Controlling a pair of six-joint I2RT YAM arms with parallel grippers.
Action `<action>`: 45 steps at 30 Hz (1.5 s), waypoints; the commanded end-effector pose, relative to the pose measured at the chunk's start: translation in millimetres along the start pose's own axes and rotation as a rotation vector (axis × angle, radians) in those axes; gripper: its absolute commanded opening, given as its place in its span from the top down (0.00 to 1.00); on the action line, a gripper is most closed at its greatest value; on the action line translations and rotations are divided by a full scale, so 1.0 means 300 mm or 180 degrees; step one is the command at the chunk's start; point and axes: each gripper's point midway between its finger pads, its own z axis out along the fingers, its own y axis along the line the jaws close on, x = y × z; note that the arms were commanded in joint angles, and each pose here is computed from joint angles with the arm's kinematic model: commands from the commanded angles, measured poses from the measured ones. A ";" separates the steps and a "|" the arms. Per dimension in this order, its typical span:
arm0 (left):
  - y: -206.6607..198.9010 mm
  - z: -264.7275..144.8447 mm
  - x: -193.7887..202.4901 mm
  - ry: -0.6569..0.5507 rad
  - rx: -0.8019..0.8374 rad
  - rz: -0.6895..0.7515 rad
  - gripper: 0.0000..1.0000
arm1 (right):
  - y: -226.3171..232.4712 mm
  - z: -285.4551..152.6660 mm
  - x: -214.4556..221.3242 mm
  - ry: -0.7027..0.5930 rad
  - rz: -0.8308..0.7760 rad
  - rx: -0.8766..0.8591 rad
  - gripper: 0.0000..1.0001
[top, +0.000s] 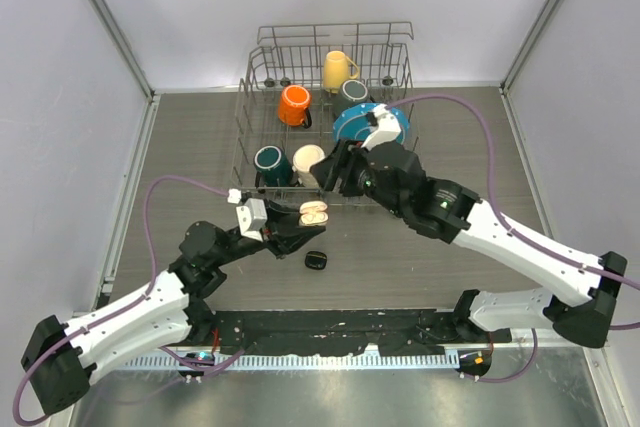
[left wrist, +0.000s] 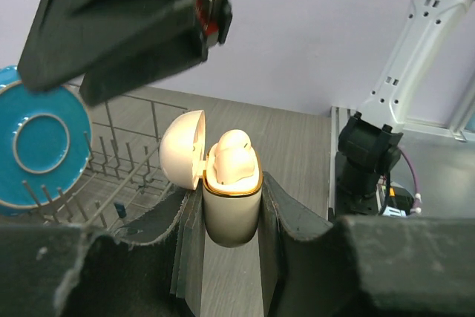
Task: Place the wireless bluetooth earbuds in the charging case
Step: Close the charging case, then place the charging case at the center of the board.
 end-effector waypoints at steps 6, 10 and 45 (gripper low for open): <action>-0.017 0.026 -0.069 -0.0118 0.0127 0.0077 1.00 | 0.085 -0.005 0.132 0.0713 -0.0026 -0.0452 0.36; 0.011 0.026 -0.053 -0.0090 -0.0021 0.0069 1.00 | 0.057 -0.035 0.161 0.0764 -0.0034 -0.0472 0.37; 0.160 -0.327 0.389 0.0798 -0.2076 -0.1814 1.00 | -0.404 -0.222 0.085 -0.0261 0.0534 0.0892 0.35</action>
